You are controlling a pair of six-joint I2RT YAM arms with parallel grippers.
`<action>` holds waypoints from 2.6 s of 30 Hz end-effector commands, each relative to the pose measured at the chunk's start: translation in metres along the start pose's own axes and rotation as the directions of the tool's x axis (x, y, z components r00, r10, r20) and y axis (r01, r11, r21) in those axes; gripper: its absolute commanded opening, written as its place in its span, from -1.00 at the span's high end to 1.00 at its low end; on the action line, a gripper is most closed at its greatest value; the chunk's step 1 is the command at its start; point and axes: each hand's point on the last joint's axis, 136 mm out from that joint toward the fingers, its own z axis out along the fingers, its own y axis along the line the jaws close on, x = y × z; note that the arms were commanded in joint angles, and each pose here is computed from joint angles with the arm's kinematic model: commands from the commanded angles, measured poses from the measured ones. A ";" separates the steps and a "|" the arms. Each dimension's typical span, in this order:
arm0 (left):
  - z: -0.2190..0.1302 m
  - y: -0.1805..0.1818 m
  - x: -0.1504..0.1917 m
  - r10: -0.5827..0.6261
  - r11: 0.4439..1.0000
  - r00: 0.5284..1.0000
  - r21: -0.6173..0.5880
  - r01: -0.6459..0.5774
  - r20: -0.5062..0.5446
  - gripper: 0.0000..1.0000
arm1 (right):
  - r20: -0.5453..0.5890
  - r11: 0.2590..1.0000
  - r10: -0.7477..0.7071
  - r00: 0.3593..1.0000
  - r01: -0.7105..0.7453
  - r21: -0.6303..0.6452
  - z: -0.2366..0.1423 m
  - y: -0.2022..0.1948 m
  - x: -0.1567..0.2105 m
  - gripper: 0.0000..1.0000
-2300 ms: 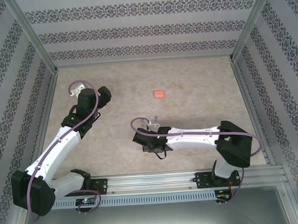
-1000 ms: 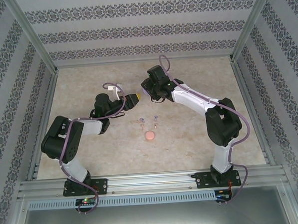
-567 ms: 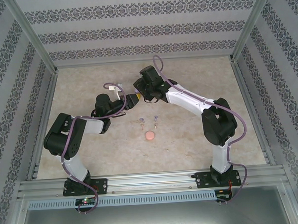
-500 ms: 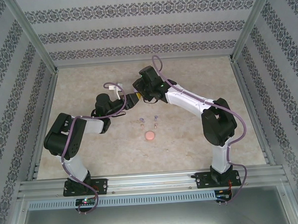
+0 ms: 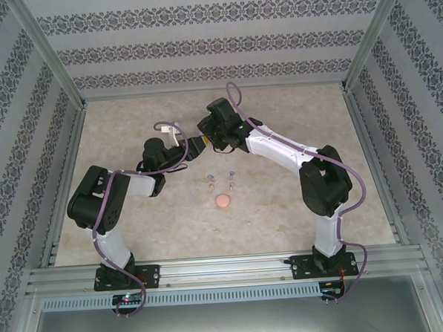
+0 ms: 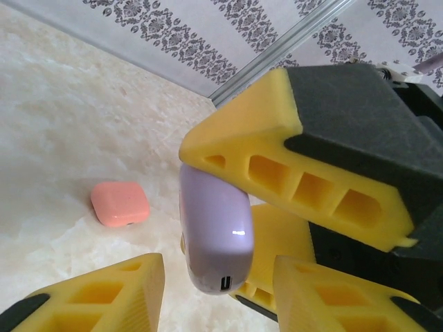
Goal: Insert the wireless bluetooth earbuds into the charging case
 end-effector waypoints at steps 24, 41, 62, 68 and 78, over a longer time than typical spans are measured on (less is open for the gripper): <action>0.000 -0.008 -0.024 0.045 0.999 0.994 0.026 -0.048 0.097 0.74 | 0.027 0.996 0.011 1.000 -0.009 -0.089 -0.012 0.021 0.000 -0.39; 0.002 -0.052 -0.020 0.152 0.980 0.984 0.144 -0.138 -0.092 1.00 | 0.192 0.828 -0.431 0.882 0.470 -0.305 -0.089 -0.002 -0.055 -0.57; 0.003 -0.084 -0.022 0.216 0.957 0.953 0.238 -0.164 -0.211 1.00 | 0.167 0.539 -0.737 0.655 0.719 -0.438 -0.094 0.002 -0.013 -0.48; -0.001 -0.091 -0.023 0.227 0.951 0.951 0.256 -0.171 -0.210 1.00 | 0.142 0.602 -0.712 0.688 0.702 -0.381 -0.073 -0.015 -0.027 -0.42; -0.008 -0.100 -0.022 0.241 0.945 0.949 0.274 -0.180 -0.206 1.00 | 0.137 0.726 -0.613 0.778 0.623 -0.291 -0.063 -0.052 -0.062 -0.28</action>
